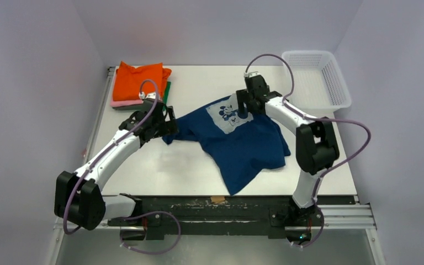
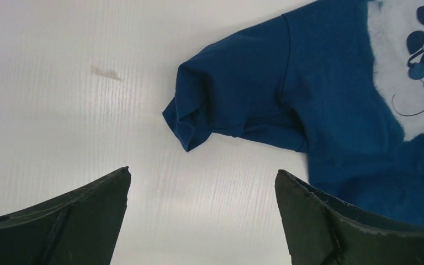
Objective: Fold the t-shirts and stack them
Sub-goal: Flatten out the tshirt
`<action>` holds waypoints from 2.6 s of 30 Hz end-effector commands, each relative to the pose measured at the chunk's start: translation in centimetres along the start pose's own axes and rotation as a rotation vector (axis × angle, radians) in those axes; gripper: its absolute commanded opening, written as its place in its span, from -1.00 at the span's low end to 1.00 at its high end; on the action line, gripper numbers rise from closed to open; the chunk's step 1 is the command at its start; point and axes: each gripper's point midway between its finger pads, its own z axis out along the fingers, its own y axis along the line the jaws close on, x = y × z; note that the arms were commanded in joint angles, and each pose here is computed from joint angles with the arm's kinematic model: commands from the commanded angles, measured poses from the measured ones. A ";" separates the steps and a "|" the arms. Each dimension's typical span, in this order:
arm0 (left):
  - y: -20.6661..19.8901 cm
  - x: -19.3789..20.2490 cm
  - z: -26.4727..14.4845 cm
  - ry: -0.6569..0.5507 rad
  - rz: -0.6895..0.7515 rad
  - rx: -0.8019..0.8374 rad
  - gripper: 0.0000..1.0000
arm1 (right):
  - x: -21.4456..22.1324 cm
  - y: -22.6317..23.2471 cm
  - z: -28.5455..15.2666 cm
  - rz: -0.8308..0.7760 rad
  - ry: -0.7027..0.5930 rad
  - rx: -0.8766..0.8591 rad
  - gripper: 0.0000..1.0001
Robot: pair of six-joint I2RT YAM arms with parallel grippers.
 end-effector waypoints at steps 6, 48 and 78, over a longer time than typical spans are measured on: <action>0.6 -0.5 0.0 -0.078 -0.104 0.028 1.00 | 6.2 4.2 -11.4 0.229 -0.071 -0.138 0.76; -3.4 8.6 4.3 0.174 -0.132 0.365 0.05 | 10.9 -4.0 -9.7 0.481 0.026 -0.030 0.78; -1.4 6.0 1.7 -0.031 -0.062 0.131 -1.00 | 27.6 -0.3 -14.7 0.296 0.370 0.125 -1.00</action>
